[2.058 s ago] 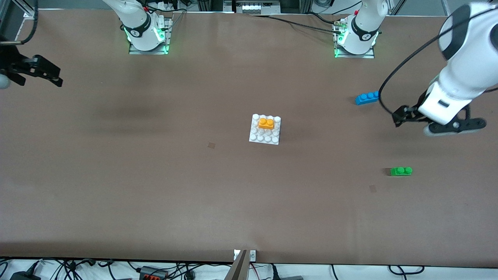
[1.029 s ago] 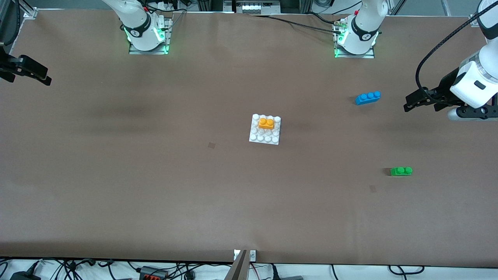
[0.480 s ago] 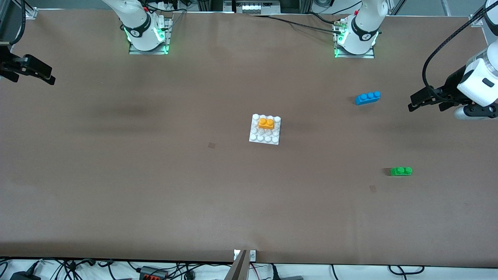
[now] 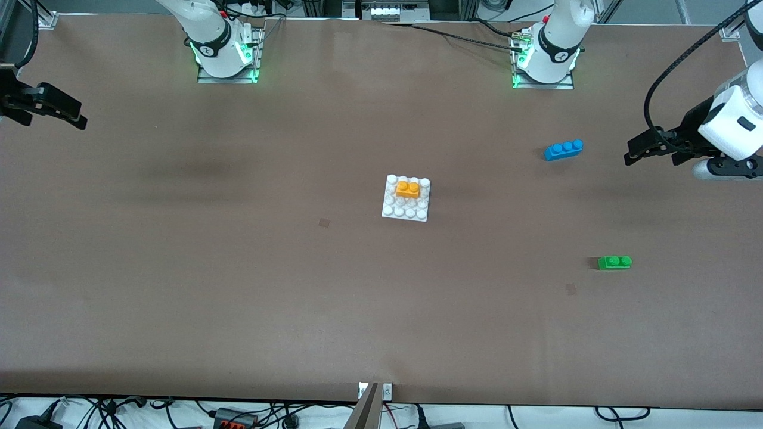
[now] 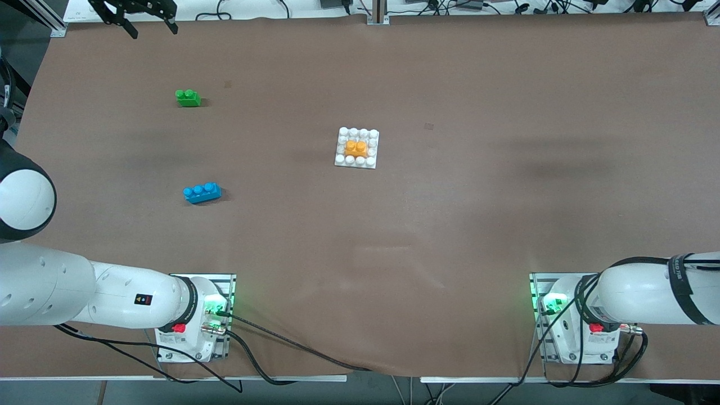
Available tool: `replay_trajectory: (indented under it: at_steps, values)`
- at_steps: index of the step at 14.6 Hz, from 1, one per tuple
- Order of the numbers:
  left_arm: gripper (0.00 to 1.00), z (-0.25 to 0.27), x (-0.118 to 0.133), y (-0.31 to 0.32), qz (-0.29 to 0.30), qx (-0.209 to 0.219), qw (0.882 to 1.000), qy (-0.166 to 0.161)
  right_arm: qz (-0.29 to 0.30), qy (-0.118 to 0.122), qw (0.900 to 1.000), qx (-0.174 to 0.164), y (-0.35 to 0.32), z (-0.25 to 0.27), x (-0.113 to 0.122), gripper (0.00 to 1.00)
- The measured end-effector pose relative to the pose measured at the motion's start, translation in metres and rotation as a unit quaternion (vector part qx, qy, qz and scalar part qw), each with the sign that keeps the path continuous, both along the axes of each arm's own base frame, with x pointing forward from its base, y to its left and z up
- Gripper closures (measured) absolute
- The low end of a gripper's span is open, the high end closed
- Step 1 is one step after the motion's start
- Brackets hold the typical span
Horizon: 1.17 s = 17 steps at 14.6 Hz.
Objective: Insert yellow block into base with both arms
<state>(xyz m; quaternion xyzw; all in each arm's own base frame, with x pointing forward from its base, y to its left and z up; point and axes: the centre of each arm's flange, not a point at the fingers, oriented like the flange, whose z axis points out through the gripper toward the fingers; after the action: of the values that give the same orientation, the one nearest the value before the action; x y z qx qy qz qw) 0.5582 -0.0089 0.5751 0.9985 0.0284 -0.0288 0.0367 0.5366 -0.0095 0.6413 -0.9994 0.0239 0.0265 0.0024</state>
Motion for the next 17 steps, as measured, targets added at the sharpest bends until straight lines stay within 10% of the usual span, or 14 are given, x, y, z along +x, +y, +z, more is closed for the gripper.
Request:
replay_trajectory:
  at_steps: [17]
  values:
    - [0.0,-0.0049,0.0001,0.0014,-0.005,0.017,1.0,0.017,-0.008,-0.023,1.0,0.005,-0.0051,0.0019,0.0059,0.0]
